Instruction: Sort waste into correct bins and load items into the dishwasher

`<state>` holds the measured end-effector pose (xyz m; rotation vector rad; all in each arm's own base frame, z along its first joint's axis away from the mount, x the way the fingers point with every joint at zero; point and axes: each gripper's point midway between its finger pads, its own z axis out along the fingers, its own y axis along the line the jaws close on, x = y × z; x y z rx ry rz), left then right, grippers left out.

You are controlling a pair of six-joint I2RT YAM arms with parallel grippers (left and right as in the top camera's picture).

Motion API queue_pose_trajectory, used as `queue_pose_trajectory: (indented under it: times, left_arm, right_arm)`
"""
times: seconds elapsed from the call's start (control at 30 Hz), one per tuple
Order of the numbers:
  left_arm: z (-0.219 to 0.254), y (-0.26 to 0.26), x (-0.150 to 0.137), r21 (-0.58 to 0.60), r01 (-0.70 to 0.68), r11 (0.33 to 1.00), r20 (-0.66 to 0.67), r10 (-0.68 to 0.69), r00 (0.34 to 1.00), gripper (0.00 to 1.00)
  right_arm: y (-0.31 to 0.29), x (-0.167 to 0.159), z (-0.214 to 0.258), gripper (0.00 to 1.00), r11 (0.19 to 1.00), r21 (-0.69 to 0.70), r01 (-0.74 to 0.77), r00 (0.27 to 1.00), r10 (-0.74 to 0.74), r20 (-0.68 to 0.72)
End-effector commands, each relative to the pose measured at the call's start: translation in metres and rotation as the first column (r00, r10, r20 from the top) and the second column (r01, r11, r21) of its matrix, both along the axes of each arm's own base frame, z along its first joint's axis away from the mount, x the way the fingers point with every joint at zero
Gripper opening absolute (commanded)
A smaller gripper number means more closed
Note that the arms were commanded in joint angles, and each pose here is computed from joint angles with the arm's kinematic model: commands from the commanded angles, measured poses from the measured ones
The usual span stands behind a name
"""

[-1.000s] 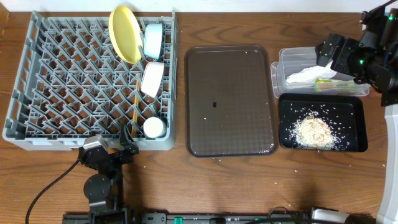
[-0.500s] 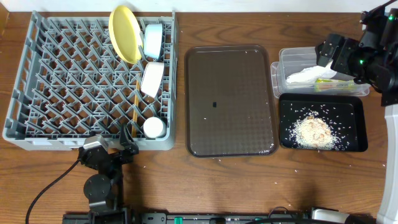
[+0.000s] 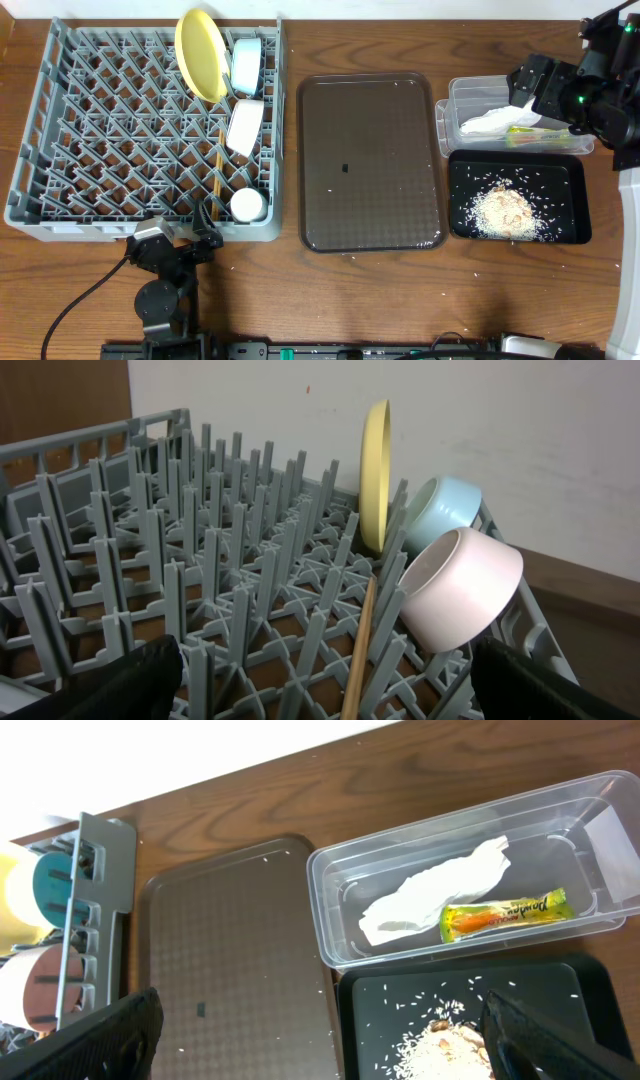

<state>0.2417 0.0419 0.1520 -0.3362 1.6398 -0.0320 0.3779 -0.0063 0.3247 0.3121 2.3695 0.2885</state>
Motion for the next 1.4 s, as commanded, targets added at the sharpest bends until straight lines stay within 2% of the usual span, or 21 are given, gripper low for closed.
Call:
queue_pose_trajectory:
  times: [0.0,0.13,0.23,0.4,0.53,0.73,0.87,1.0,1.17,1.37]
  left_arm:
    - [-0.016,0.003,-0.002,0.003,-0.018,1.0,-0.055,0.019,0.998,0.92]
    - [-0.016,0.003,-0.002,0.003,-0.018,1.0,-0.055,0.019,0.998,0.92]
    - [-0.016,0.003,-0.002,0.003,-0.018,1.0,-0.055,0.019,0.998,0.92]
    - [-0.016,0.003,-0.002,0.003,-0.018,1.0,-0.055,0.019,0.998,0.93]
    - [-0.016,0.003,-0.002,0.003,-0.018,1.0,-0.055,0.019,0.998,0.92]
    - [-0.016,0.003,-0.002,0.003,-0.018,1.0,-0.055,0.019,0.998,0.93]
    - [-0.016,0.003,-0.002,0.003,-0.018,1.0,-0.055,0.019,0.998,0.92]
    - [-0.016,0.003,-0.002,0.003,-0.018,1.0,-0.055,0.019,0.998,0.92]
    - [-0.016,0.003,-0.002,0.003,-0.018,1.0,-0.055,0.019,0.998,0.92]
    - [-0.016,0.003,-0.002,0.003,-0.018,1.0,-0.055,0.019,0.998,0.92]
  right_arm:
    - [-0.006,0.0,0.003,0.99,0.999,-0.04,-0.008,1.0,0.008,0.011]
    - [0.001,-0.004,-0.003,0.99,0.972,-0.155,-0.177,0.984,0.18,0.001]
    - [0.003,-0.011,-0.004,0.99,0.949,-0.223,-0.225,0.972,0.235,0.023]
    - [0.016,-0.023,-0.005,0.99,0.908,-0.34,-0.245,0.928,0.322,0.19]
    - [0.023,-0.05,-0.024,0.99,0.893,-0.394,-0.217,0.882,0.352,0.313]
    - [0.033,-0.089,-0.07,0.99,0.887,-0.43,-0.171,0.809,0.375,0.452]
    - [0.038,-0.107,-0.103,0.99,0.903,-0.407,-0.134,0.767,0.355,0.534]
    - [0.038,-0.118,-0.129,0.99,0.927,-0.364,-0.092,0.746,0.307,0.592]
    - [0.043,-0.125,-0.155,0.99,0.927,-0.363,-0.091,0.716,0.314,0.623]
    - [0.042,-0.128,-0.166,0.99,0.934,-0.351,-0.065,0.695,0.295,0.655]
